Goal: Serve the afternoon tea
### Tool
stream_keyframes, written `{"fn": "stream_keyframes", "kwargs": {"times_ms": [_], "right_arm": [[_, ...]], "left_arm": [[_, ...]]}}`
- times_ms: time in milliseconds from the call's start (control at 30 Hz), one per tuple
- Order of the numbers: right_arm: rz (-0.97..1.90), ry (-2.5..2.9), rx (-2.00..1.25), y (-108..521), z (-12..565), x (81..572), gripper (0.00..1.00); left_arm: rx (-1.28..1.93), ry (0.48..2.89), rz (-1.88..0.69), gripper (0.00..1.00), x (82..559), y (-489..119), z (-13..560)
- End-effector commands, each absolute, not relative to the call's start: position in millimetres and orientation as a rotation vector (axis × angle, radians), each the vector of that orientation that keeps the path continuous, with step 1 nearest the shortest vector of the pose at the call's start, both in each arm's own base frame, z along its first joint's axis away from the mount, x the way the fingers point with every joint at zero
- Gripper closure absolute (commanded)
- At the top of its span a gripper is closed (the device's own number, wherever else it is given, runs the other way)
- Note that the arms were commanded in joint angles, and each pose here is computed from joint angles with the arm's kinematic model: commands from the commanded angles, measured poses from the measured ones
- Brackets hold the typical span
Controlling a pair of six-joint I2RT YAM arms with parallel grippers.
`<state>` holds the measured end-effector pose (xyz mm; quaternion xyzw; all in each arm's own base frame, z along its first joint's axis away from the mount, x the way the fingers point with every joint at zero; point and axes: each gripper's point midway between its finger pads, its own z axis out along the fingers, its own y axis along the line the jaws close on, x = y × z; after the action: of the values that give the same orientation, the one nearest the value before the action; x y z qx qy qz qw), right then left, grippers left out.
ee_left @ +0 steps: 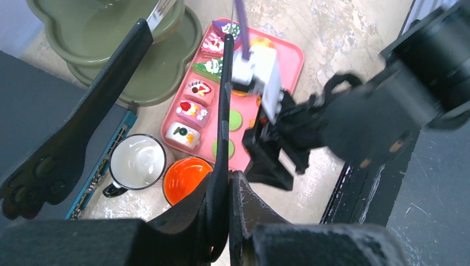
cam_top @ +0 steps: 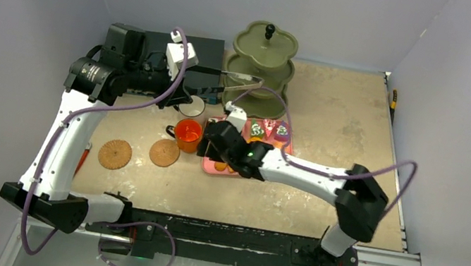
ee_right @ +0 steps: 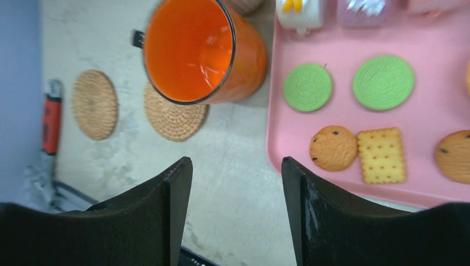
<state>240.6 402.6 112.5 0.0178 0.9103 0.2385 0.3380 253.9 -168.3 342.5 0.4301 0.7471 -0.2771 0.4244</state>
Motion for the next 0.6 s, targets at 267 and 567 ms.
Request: {"fn": "stream_keyframes", "kwargs": {"times_ms": [267,567], "right_arm": [[0.430,2.207,0.217,209,150,333,0.53],[0.296,2.272,0.399,121,91,353,0.62]], "left_arm": [[1.095,1.803,-0.716,1.00,250,-173,360],[1.100,1.799,-0.727,1.00,248,-174,362]]}}
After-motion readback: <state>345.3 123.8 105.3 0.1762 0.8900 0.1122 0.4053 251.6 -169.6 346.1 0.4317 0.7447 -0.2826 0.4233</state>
